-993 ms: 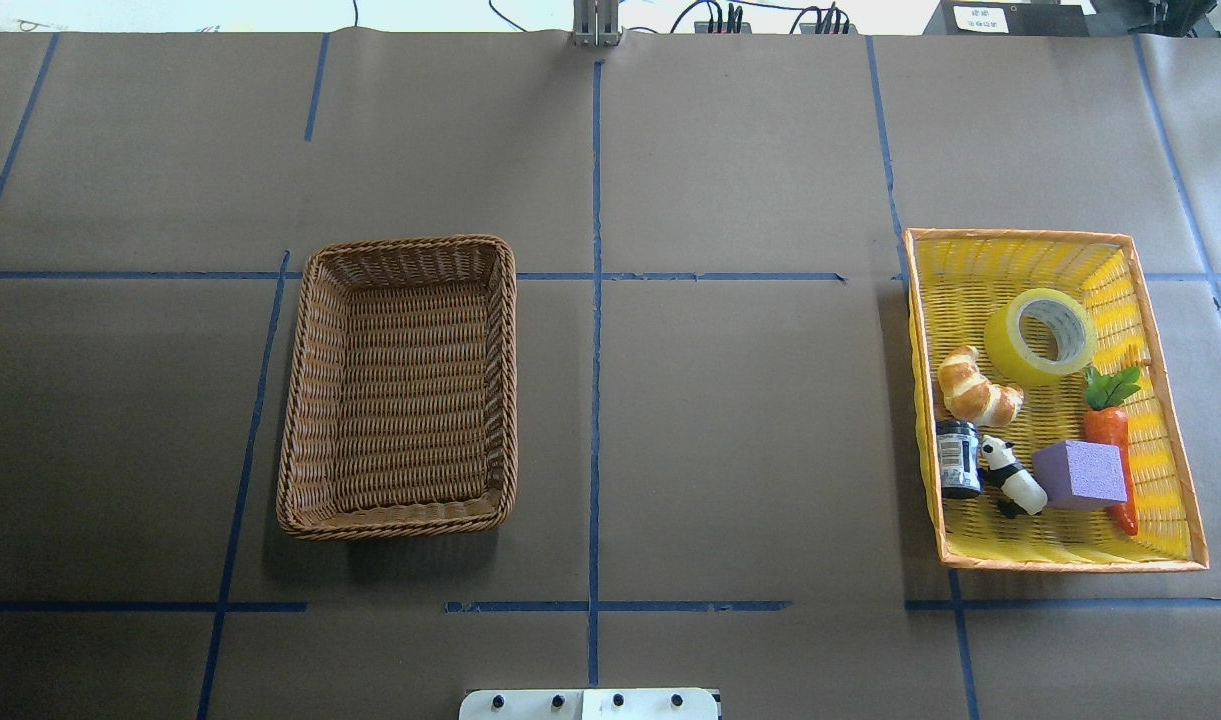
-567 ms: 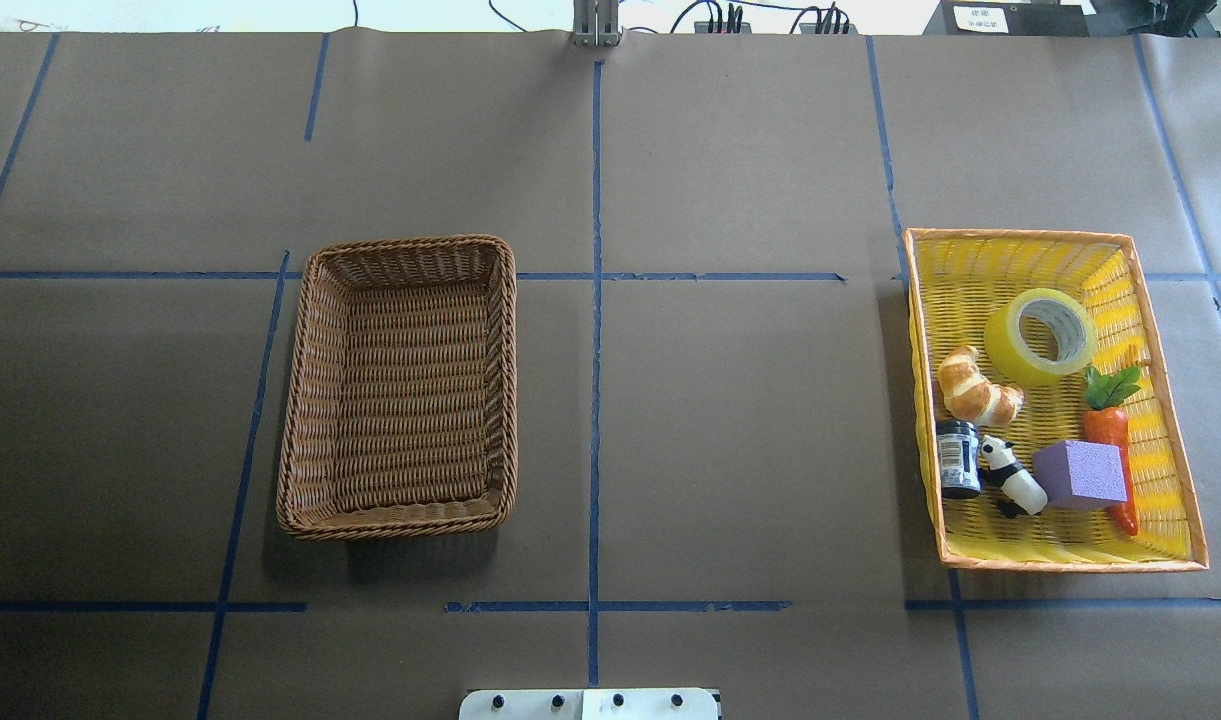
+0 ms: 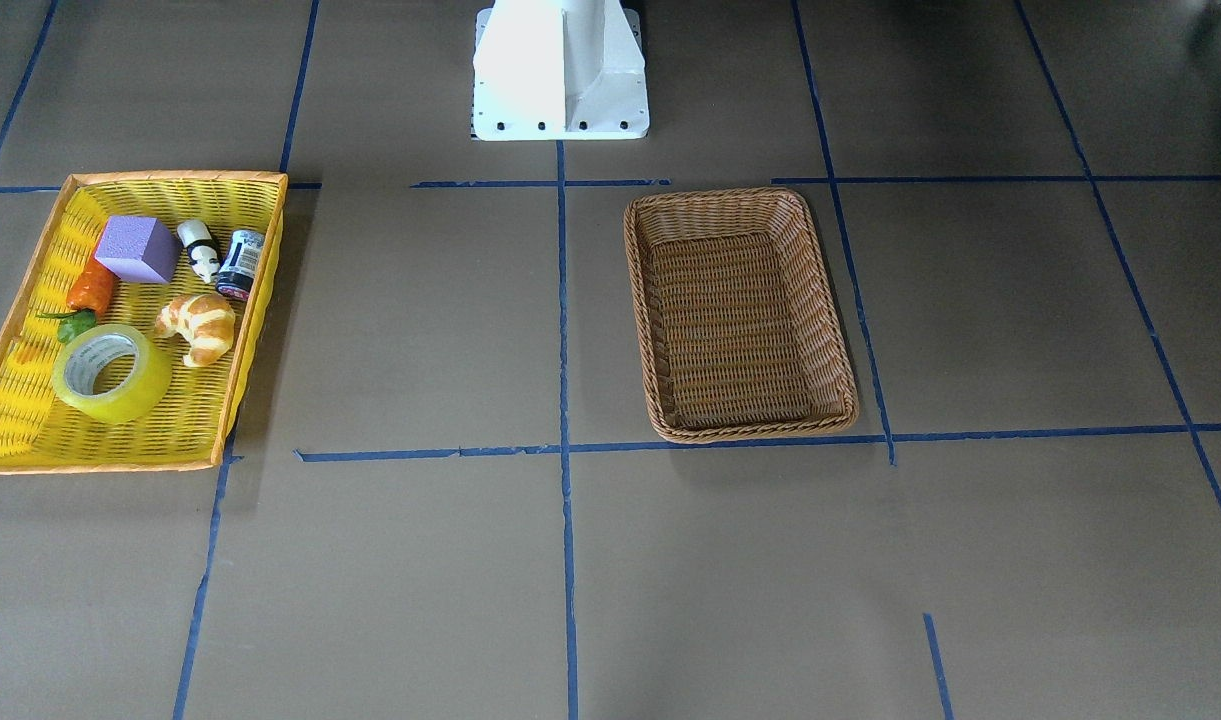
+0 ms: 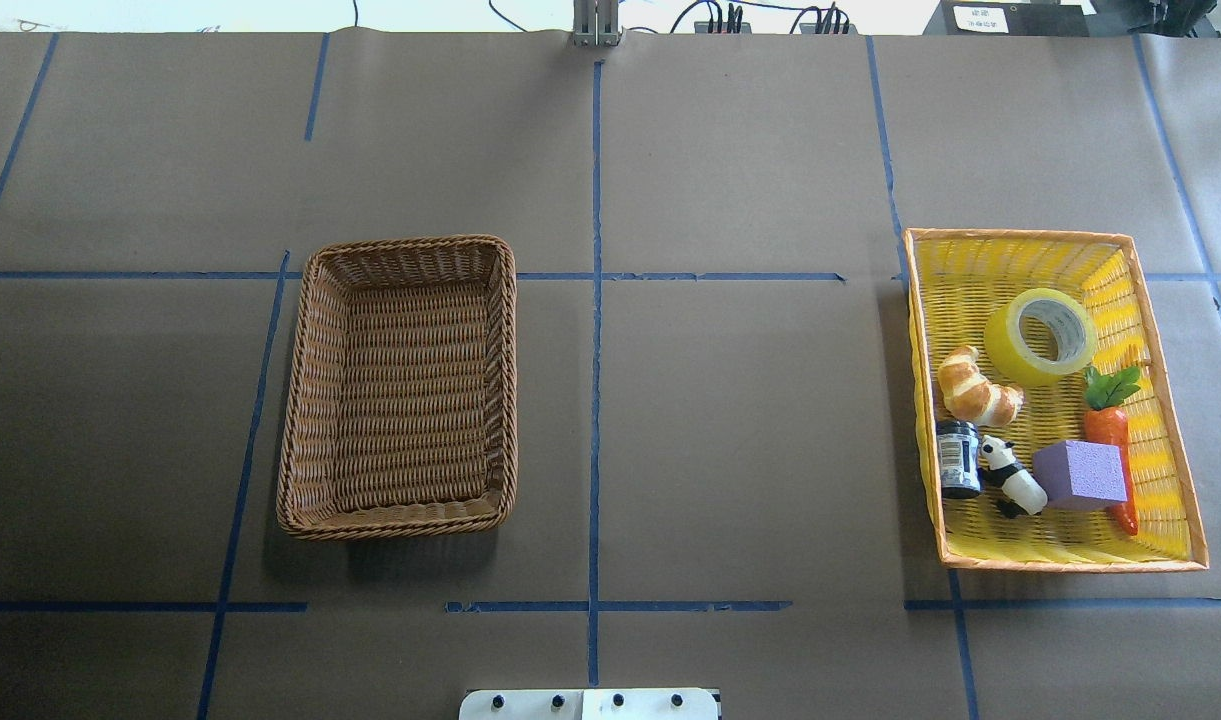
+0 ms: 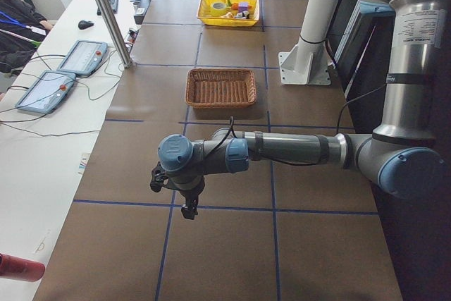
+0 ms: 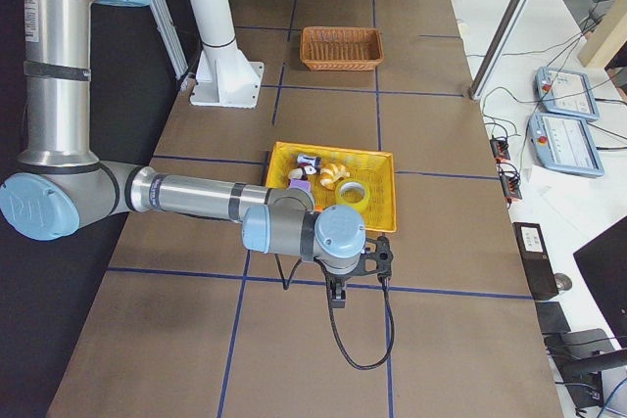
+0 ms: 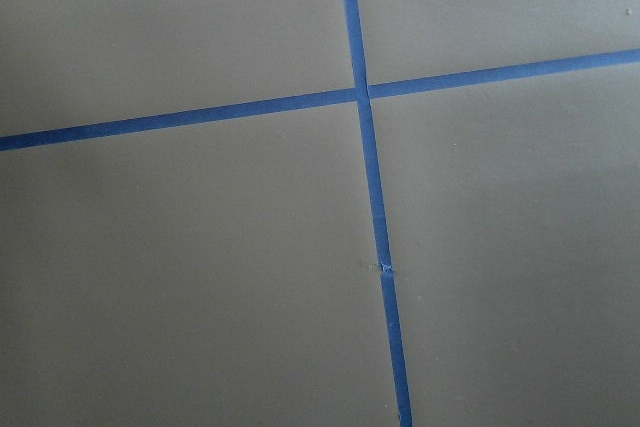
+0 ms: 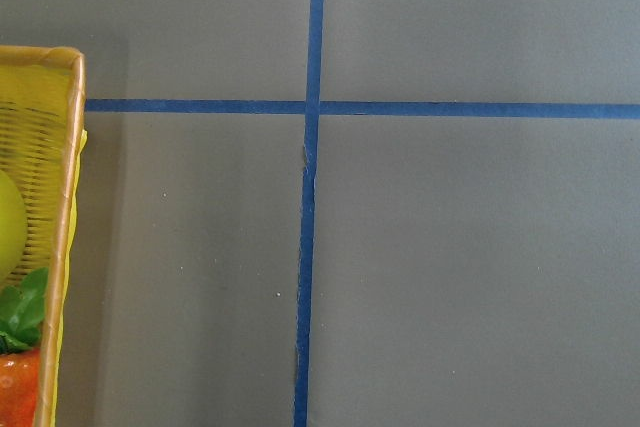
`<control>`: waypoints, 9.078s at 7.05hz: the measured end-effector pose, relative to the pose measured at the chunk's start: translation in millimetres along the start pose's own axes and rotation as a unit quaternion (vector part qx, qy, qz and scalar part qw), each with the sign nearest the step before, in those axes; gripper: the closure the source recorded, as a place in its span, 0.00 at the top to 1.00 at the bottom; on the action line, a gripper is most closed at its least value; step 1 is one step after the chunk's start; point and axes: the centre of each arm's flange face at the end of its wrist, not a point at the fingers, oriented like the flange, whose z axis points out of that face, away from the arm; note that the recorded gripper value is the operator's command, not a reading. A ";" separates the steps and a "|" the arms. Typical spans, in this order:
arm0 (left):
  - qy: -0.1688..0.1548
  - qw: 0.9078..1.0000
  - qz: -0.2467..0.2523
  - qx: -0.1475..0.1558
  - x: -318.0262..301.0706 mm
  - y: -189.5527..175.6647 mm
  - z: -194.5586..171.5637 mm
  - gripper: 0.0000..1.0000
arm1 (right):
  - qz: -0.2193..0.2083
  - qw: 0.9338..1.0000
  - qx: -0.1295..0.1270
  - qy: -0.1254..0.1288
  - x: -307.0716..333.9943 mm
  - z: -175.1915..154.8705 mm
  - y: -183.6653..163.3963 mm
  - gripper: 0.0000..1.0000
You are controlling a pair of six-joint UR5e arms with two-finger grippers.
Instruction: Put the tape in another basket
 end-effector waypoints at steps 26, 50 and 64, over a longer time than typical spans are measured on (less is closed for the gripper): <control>0.000 1.000 0.004 0.008 8.1 -5.2 -7.1 1.00 | -0.010 0.999 0.001 0.032 -272.9 180.1 -52.3 1.00; 0.257 0.947 -0.172 0.088 385.6 -56.1 42.2 1.00 | 0.175 0.932 0.056 -0.313 -582.6 66.7 7.2 0.00; 0.696 0.658 -0.272 -0.094 642.1 112.6 9.0 1.00 | 0.144 0.803 -0.064 -0.575 -707.8 73.4 159.5 0.02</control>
